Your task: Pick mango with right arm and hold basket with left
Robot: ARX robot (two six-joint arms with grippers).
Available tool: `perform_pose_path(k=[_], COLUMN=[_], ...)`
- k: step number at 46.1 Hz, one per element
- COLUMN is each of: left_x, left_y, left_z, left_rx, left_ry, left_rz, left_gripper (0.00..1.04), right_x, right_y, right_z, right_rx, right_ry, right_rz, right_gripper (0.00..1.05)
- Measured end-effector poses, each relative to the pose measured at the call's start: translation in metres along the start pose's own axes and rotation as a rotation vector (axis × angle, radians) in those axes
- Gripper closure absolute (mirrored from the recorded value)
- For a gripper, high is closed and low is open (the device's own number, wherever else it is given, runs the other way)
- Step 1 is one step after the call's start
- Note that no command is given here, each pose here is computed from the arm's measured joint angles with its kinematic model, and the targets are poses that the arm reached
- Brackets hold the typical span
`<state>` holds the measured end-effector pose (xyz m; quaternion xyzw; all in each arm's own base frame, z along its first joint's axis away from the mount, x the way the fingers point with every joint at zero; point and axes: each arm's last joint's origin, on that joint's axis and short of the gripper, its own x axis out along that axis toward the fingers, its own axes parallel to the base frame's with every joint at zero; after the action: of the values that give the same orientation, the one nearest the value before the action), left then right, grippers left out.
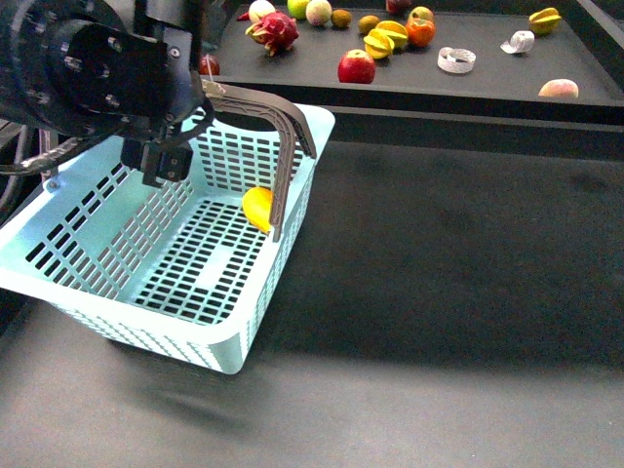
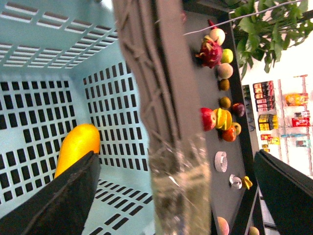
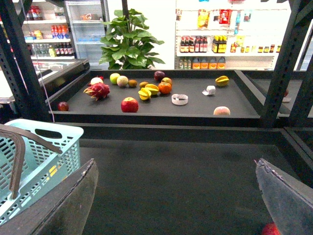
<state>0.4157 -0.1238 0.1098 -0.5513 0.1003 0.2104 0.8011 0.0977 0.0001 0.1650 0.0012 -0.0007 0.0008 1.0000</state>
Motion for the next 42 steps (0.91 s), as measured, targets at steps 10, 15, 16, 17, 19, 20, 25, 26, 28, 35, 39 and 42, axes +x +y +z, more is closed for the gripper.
perform_pose_path(k=[10,15,16,17,19,20,25,26,28,35,39,42], left_x=[-0.052,-0.076,-0.081,-0.087,-0.096,-0.1,-0.109,-0.109,-0.109,-0.112,-0.134,-0.151], left_y=[0.009,0.024,0.027,0.03,0.034,0.036,0.048,0.05,0.052,0.058,0.067,0.068], left_z=[0.037,0.057,0.063,0.068,0.078,0.082,0.097,0.098,0.099,0.102,0.112,0.122], left_rx=[0.091,0.151,0.158,0.168,0.176,0.177,0.221,0.232,0.241,0.429,0.816,1.029], left_ry=[-0.01,-0.031,-0.036,-0.031,-0.04,-0.048,-0.079,-0.082,-0.085,-0.018,-0.091,-0.152], left_rz=[-0.07,-0.075,-0.081,-0.083,-0.093,-0.099,-0.077,-0.07,-0.065,-0.243,-0.451,-0.451], left_gripper=[0.06,0.06,0.06,0.06,0.06,0.06,0.06,0.06,0.06,0.17,0.39,0.55], right_x=[0.0,0.0,0.0,0.0,0.0,0.0,0.0,0.0,0.0,0.0,0.0,0.0], right_y=[0.0,0.0,0.0,0.0,0.0,0.0,0.0,0.0,0.0,0.0,0.0,0.0], right_z=[0.0,0.0,0.0,0.0,0.0,0.0,0.0,0.0,0.0,0.0,0.0,0.0], right_rx=[0.0,0.0,0.0,0.0,0.0,0.0,0.0,0.0,0.0,0.0,0.0,0.0], right_ry=[0.0,0.0,0.0,0.0,0.0,0.0,0.0,0.0,0.0,-0.001,-0.001,-0.002], right_rz=[0.0,0.0,0.0,0.0,0.0,0.0,0.0,0.0,0.0,0.0,0.0,0.0], right_gripper=[0.08,0.08,0.08,0.08,0.08,0.08,0.08,0.08,0.08,0.08,0.08,0.08])
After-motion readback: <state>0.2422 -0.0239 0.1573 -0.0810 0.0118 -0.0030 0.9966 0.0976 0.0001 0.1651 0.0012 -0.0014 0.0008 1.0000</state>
